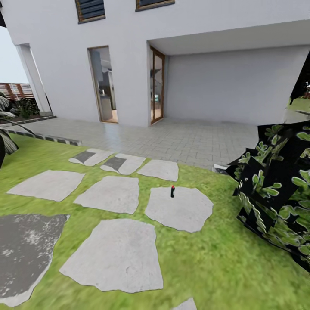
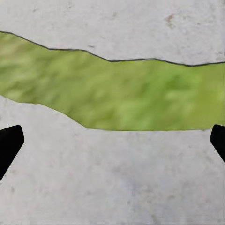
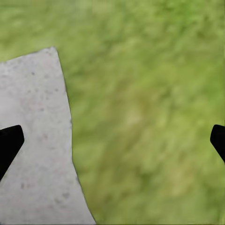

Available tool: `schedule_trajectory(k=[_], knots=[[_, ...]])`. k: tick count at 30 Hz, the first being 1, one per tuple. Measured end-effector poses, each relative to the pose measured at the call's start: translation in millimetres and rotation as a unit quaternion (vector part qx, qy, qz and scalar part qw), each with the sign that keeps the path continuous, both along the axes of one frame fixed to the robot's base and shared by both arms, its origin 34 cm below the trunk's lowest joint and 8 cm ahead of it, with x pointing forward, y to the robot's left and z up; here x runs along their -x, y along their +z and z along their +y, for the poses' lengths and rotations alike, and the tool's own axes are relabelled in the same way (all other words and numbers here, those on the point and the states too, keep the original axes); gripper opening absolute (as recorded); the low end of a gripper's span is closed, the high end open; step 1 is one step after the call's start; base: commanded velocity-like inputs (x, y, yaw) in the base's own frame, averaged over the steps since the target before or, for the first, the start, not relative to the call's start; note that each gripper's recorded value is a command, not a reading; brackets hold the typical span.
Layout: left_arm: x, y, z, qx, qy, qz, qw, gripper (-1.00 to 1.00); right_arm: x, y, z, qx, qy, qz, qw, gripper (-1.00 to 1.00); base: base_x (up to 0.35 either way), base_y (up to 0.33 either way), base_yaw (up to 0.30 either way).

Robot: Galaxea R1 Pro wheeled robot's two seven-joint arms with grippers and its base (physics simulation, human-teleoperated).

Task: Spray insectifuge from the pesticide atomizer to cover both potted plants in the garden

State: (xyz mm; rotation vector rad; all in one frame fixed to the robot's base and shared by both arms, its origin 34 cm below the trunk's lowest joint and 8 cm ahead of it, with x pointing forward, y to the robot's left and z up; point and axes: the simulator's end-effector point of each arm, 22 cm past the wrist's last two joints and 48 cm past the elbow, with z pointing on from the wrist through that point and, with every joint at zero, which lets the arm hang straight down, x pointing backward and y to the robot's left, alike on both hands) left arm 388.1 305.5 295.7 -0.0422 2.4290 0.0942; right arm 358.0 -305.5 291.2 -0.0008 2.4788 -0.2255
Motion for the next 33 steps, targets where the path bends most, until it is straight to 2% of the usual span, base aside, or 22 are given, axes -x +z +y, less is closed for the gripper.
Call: schedule_trajectory(k=[33], knots=[[14,-12,-1,0.000,0.000,0.021,0.9998,1.00,13,-10,2,-0.002,0.001,0.020,0.9998,1.00,0.247,0.243,-0.188]])
